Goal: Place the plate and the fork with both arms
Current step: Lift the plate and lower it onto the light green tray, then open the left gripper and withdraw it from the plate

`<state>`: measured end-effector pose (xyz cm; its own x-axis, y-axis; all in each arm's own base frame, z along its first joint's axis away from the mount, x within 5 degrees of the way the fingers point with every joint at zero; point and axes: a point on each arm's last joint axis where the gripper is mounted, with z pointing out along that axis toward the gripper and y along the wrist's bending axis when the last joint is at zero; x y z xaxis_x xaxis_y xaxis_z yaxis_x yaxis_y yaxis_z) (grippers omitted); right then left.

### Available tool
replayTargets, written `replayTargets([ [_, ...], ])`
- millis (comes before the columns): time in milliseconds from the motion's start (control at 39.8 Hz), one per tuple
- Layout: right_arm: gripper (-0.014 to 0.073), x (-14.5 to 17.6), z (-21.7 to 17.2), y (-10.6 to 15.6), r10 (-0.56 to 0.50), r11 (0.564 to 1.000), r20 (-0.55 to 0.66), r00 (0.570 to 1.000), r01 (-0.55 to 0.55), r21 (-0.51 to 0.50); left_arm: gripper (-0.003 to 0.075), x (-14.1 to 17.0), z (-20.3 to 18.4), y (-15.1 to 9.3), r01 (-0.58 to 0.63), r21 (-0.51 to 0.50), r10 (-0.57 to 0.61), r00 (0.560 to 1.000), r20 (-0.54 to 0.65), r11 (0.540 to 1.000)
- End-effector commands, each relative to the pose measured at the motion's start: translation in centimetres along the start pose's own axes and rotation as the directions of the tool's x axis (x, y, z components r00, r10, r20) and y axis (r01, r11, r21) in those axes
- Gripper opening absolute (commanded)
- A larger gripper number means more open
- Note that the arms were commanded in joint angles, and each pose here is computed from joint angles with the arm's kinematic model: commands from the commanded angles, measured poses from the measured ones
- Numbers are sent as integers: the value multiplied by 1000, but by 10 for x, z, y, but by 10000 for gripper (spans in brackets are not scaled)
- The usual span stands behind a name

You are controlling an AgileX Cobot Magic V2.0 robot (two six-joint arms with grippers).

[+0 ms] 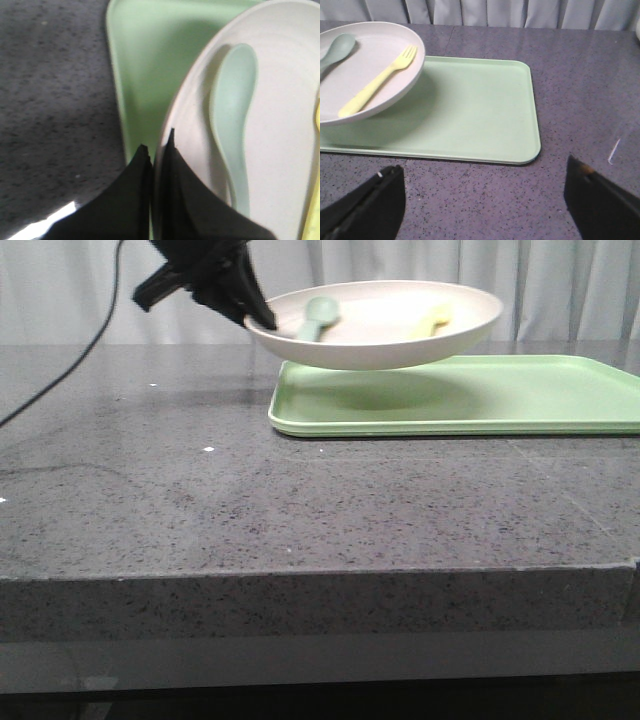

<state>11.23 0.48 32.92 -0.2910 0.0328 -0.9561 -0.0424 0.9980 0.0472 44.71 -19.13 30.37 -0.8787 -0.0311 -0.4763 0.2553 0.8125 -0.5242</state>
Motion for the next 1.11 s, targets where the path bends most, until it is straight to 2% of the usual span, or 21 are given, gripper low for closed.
replayTargets([
  [0,662,-17,-2,-1,-10,1000,94,996,9,11,-18,-8,-27,-44,11,87,-24,990,142,996],
  [176,662,-17,-2,-1,-10,1000,94,996,9,11,-18,0,-10,-64,27,63,-38,984,173,998],
  [352,662,-17,-2,-1,-10,1000,93,996,9,11,-18,5,8,-73,98,88,-113,978,177,991],
  [653,662,-16,-2,-1,-10,1000,86,996,9,11,-18,8,22,-68,118,13,-119,978,171,993],
  [804,662,-16,-2,-1,-10,1000,87,996,9,11,-6,10,23,-68,121,6,-121,980,156,993],
  [879,662,-17,-2,-1,-10,1000,93,996,9,11,38,10,23,-68,121,6,-120,981,154,993],
  [1080,662,-17,-2,-1,-9,1000,93,996,8,11,291,10,23,-68,121,6,-120,981,153,993],
])
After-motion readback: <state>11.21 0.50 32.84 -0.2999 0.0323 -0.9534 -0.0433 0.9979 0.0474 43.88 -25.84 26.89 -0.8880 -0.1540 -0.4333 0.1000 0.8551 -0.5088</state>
